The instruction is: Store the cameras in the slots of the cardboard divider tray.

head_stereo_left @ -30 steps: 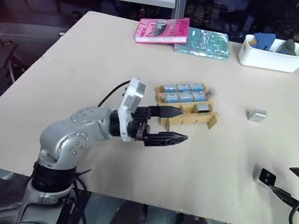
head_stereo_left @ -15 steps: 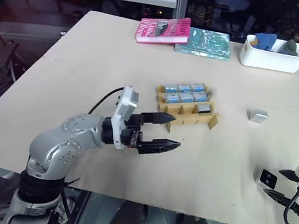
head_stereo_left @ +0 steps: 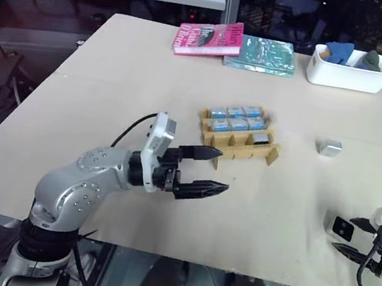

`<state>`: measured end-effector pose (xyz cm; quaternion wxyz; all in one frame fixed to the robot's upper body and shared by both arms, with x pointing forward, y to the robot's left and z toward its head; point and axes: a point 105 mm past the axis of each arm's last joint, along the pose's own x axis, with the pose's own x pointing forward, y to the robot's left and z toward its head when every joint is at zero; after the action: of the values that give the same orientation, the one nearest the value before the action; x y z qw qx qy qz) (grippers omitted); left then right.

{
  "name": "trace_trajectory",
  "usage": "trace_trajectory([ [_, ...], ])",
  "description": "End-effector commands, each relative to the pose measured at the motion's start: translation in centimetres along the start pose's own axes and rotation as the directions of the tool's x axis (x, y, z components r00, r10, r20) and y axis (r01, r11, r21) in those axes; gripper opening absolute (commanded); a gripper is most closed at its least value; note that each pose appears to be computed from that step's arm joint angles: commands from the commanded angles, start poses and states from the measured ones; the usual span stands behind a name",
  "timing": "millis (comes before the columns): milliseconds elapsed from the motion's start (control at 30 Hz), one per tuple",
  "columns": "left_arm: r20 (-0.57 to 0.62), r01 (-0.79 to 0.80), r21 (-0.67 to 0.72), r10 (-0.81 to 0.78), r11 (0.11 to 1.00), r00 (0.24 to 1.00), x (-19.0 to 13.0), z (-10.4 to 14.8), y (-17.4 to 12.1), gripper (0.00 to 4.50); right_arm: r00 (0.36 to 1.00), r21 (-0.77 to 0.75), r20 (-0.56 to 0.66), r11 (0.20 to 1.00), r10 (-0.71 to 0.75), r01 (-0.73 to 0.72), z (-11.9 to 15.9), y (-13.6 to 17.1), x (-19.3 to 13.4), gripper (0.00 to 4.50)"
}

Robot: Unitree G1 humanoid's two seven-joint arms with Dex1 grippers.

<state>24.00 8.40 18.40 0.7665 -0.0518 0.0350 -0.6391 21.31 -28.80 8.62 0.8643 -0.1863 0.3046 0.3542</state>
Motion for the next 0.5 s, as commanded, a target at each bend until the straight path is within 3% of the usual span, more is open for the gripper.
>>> trace_trajectory([
  [33, 0.013, 0.033, 0.053, -0.034, 0.998, 0.999, 0.30, 0.96, -0.83, 4.50, 1.000, -0.022, 0.007, 1.000, -0.004, 0.004, 0.37, -0.22, -0.11, 3.30],
  [267, 0.020, 0.028, 0.049, -0.029, 0.998, 0.999, 0.50, 1.03, -0.61, 4.50, 0.999, -0.045, 0.029, 0.999, -0.027, 0.028, 1.03, -0.60, 0.01, 3.30],
  [367, 0.019, 0.028, 0.049, -0.029, 0.998, 0.999, 0.56, 0.99, -0.58, 4.50, 0.999, -0.039, 0.035, 0.999, -0.027, 0.029, 1.21, -0.62, 0.05, 2.56],
  [400, 0.019, 0.029, 0.049, -0.030, 0.998, 0.999, 0.57, 0.98, -0.58, 4.50, 0.999, -0.039, 0.033, 0.999, -0.026, 0.027, 1.18, -0.58, 0.06, 2.03],
  [500, 0.017, 0.032, 0.050, -0.033, 0.998, 0.999, 0.59, 0.97, -0.59, 4.50, 1.000, -0.045, 0.027, 0.999, -0.012, 0.013, 1.05, -0.17, 0.04, 1.84],
])
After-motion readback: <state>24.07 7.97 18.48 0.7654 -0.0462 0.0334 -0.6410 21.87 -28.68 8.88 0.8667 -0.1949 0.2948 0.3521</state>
